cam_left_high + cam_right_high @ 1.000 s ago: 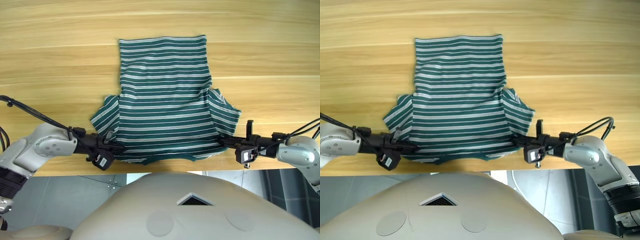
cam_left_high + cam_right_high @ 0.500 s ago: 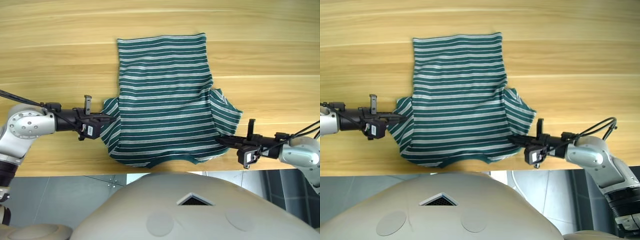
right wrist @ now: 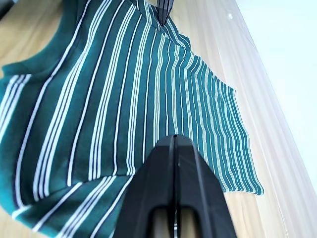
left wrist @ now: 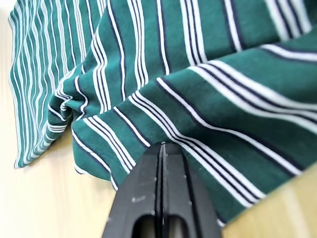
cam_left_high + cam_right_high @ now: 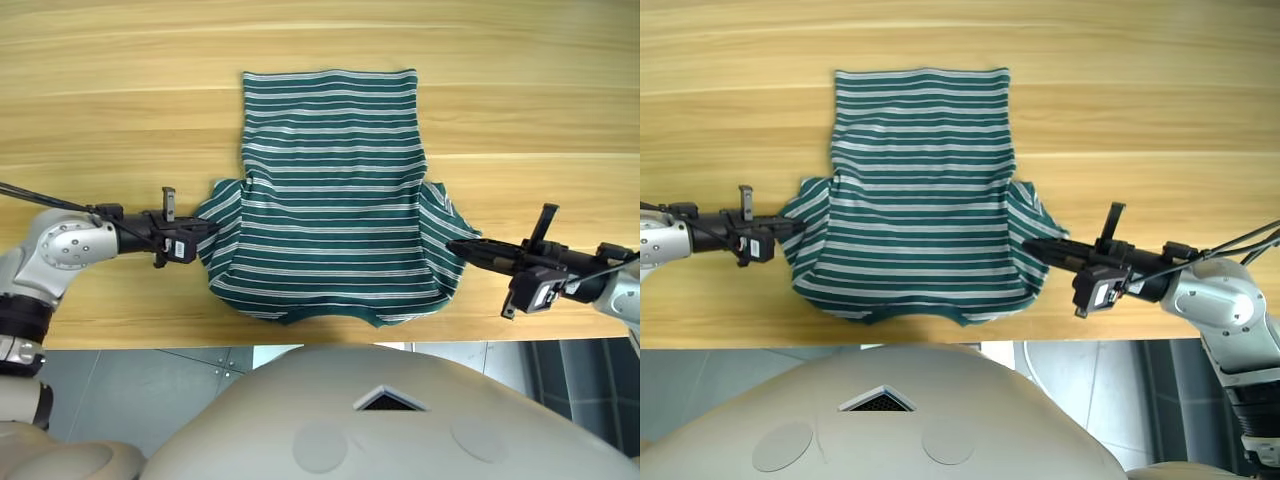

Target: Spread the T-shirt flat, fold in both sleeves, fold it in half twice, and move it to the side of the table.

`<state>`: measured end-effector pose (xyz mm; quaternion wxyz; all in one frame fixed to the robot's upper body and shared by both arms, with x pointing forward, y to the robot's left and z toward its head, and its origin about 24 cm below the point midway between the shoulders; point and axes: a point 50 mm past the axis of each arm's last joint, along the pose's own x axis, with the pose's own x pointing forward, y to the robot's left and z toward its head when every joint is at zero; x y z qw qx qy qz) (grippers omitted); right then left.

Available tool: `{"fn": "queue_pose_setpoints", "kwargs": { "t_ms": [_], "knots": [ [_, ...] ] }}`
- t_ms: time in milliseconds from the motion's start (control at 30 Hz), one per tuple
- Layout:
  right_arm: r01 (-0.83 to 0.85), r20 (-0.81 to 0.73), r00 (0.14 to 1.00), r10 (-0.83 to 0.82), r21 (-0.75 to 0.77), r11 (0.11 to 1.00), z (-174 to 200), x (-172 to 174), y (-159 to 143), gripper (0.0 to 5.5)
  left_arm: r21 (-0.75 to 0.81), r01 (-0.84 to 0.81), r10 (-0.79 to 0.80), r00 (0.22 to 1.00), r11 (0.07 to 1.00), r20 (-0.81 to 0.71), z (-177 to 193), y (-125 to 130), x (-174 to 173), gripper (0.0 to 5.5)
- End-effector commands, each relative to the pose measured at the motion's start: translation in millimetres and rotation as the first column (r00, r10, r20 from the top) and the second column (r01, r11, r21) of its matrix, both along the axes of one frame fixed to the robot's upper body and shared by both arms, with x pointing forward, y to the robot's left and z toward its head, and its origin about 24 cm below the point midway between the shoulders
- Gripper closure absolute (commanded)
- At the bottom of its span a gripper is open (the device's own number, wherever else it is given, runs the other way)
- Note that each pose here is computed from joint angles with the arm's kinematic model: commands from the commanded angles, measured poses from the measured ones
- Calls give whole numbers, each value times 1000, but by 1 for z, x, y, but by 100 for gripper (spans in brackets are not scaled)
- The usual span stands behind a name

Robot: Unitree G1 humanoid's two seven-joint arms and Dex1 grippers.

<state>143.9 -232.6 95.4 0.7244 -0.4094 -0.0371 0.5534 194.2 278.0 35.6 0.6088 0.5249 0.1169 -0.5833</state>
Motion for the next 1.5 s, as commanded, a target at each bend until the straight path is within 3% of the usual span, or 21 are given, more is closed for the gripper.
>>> {"fn": "queue_pose_setpoints", "kwargs": {
  "t_ms": [33,300,600,800,933,1167,1367,1500],
  "knots": [
    [48,27,999,-46,-52,997,-4,11,-4,550,164,33,5,974,986,-226,-35,16,-34,548],
    [129,15,992,-128,-180,975,-29,25,-14,550,81,43,-29,985,996,-170,-5,10,-26,548],
    [138,9,990,-139,-193,971,-34,28,-17,550,76,0,-1,1000,997,15,36,19,0,548],
    [136,2,990,-139,-193,972,-34,26,-17,550,34,3,-4,999,999,47,46,16,3,548],
    [139,5,990,-141,-192,971,-33,26,-17,550,-23,27,-27,999,999,17,55,10,0,491],
    [134,2,991,-136,-187,973,-34,26,-16,550,118,-51,53,998,992,-22,52,40,-13,401],
    [141,0,990,-144,-181,973,-35,23,-15,550,137,-40,48,997,990,-59,44,44,-29,305],
    [139,4,990,-140,-177,974,-35,24,-13,550,121,-40,48,997,992,-56,32,39,-30,305]
  ]
}}
